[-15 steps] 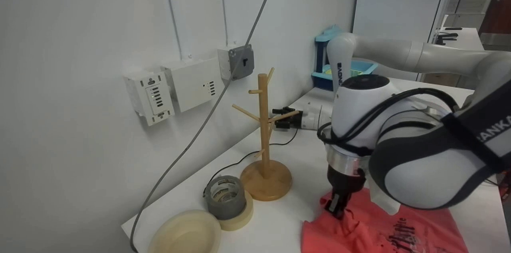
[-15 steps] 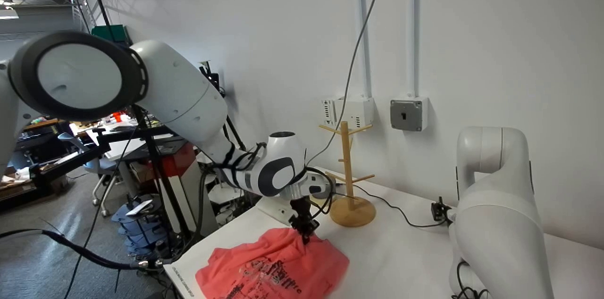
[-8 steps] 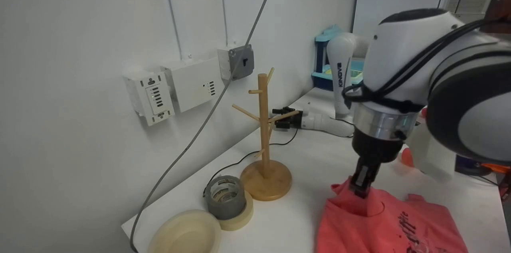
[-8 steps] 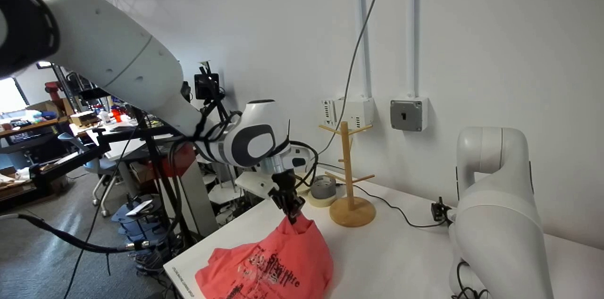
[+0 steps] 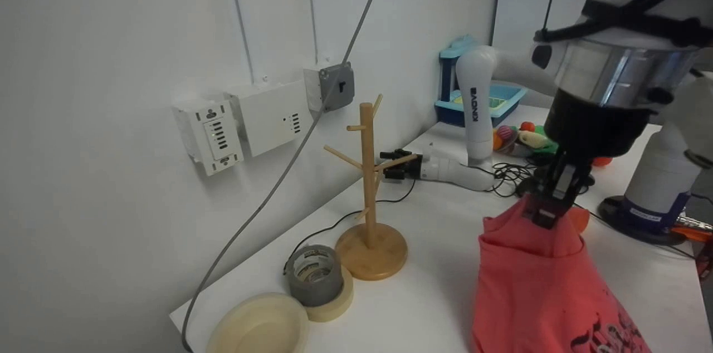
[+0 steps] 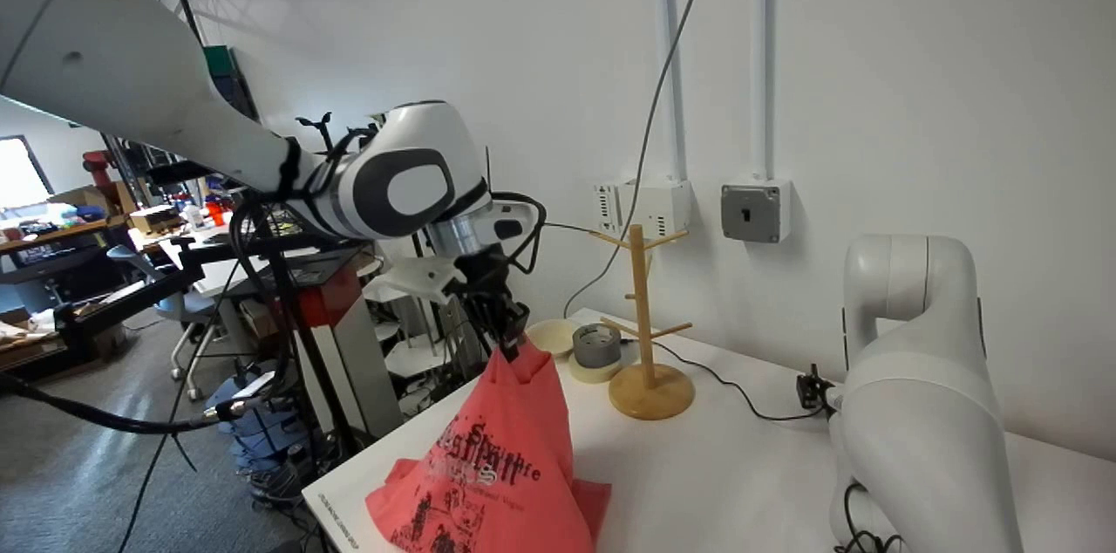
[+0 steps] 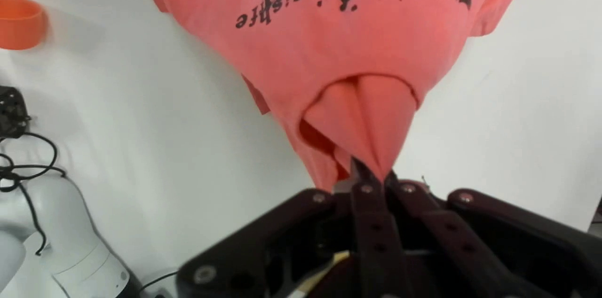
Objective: Pick up the orange sweater and put it back down
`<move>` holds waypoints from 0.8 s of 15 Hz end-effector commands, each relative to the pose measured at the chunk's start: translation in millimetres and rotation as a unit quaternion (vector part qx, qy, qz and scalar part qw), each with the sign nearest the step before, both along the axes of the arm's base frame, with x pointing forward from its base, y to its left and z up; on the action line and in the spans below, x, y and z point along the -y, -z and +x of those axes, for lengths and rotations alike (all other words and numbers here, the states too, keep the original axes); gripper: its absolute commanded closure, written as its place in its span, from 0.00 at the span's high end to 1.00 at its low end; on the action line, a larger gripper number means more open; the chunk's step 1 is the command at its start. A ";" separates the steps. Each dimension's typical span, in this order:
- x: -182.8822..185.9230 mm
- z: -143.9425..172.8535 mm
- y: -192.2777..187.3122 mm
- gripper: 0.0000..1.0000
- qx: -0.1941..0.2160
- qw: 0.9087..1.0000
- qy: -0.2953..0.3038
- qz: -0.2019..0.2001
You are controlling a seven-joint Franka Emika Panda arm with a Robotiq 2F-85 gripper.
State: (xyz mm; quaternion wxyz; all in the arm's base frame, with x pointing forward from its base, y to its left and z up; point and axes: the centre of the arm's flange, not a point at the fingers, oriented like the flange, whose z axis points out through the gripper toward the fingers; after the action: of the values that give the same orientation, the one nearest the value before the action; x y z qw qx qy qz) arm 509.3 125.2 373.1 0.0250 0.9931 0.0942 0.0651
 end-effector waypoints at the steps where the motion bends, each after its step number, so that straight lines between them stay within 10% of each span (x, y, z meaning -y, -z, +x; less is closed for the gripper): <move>1: 5.7 -27.0 -60.3 0.00 0.026 1.000 0.004 -0.003; 12: -8.7 -78.2 -207.5 0.00 0.146 0.988 0.012 -0.049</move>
State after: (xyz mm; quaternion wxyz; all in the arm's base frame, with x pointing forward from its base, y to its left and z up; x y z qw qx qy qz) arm 450.4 131.9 543.6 0.0561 0.9813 0.0986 0.1555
